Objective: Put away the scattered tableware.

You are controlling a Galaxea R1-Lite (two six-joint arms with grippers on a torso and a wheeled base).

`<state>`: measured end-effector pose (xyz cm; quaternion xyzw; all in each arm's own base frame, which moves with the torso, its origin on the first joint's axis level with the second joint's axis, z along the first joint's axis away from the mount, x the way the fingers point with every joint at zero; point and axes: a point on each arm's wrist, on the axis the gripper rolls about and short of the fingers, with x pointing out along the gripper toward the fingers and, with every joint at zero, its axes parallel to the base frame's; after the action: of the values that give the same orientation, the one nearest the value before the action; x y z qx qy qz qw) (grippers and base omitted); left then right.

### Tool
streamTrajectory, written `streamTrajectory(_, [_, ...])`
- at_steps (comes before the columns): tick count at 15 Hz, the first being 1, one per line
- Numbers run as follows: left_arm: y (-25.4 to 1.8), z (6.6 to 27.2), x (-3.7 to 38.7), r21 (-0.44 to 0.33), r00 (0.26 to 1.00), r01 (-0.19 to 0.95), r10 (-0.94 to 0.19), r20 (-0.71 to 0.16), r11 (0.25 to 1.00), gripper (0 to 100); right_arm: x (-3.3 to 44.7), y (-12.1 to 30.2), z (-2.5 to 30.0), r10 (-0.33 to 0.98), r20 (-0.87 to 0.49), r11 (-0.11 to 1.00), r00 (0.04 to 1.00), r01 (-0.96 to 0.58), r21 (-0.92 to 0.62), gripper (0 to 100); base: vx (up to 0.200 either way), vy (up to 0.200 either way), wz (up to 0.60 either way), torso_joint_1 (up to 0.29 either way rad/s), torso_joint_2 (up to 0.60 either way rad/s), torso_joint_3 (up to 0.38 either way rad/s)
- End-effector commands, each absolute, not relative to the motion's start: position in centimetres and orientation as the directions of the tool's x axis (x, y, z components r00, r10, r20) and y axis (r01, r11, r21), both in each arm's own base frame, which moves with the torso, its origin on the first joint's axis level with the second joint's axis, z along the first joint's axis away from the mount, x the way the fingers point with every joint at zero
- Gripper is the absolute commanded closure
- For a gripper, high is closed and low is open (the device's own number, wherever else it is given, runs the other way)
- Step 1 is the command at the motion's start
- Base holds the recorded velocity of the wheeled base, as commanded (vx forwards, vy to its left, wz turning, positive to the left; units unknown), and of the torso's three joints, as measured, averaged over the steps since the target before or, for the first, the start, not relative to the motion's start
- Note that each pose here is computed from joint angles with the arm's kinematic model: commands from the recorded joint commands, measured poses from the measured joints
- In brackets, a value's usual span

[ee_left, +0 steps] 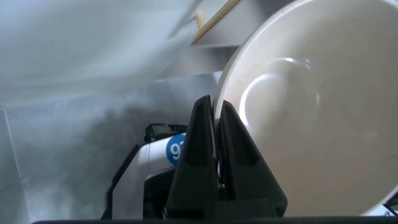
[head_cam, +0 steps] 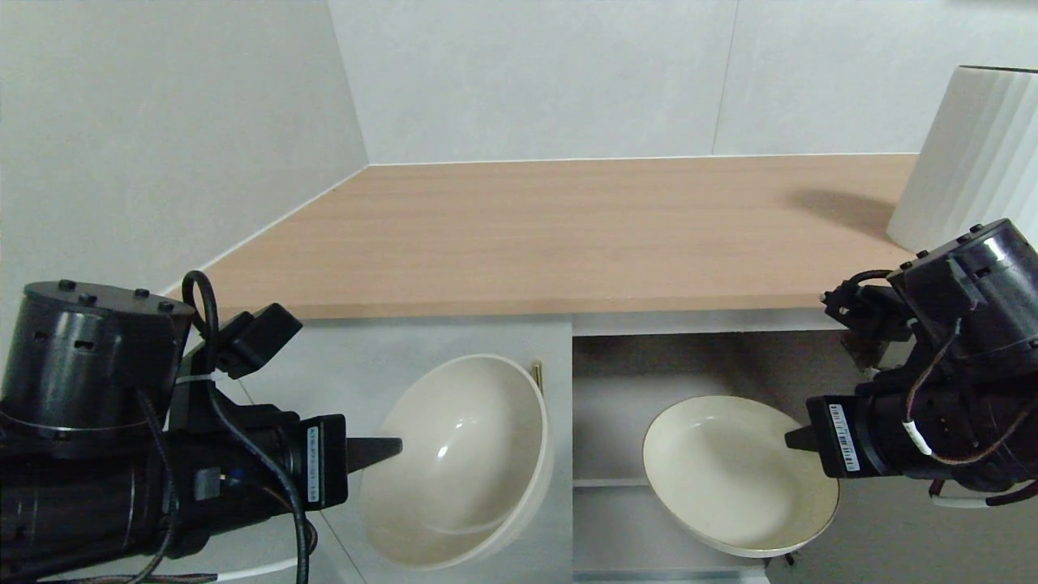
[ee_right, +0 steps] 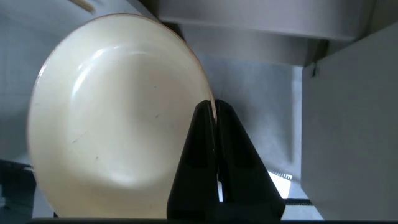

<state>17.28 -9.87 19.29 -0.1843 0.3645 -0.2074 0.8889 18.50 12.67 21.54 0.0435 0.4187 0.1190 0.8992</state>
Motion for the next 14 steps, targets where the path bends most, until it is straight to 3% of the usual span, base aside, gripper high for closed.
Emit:
streamTrajectory(1, [-9.9, 19.3, 17.3, -0.479, 0.648, 0.234, -0.503, -0.572, 0.846, 100, 18.6, 12.8, 21.4, 0.248, -0.747, 0.968, 0.617, -0.177, 0.175, 100, 0.000, 0.000, 0.00, -0.119, 0.46, 0.315])
streamTrajectory(4, [-9.9, 19.3, 17.3, -0.479, 0.648, 0.234, -0.503, -0.572, 0.846, 100, 18.7, 12.8, 21.3, 0.246, -0.750, 0.969, 0.614, -0.176, 0.173, 100, 0.000, 0.000, 0.00, -0.087, 0.40, 0.303])
streamTrajectory(9, [-9.9, 19.3, 17.3, -0.479, 0.648, 0.234, -0.503, -0.572, 0.846, 100, 18.9, 12.9, 21.1, 0.242, -0.755, 0.970, 0.610, -0.173, 0.171, 100, 0.000, 0.000, 0.00, -0.020, 0.07, 0.045])
streamTrajectory(14, [-9.9, 19.2, 17.3, -0.479, 0.645, 0.236, -0.505, -0.574, 0.846, 100, 21.8, 13.9, 17.3, 0.162, -0.838, 0.986, 0.522, -0.125, 0.113, 100, 0.000, 0.000, 0.00, 0.000, 0.00, 0.000])
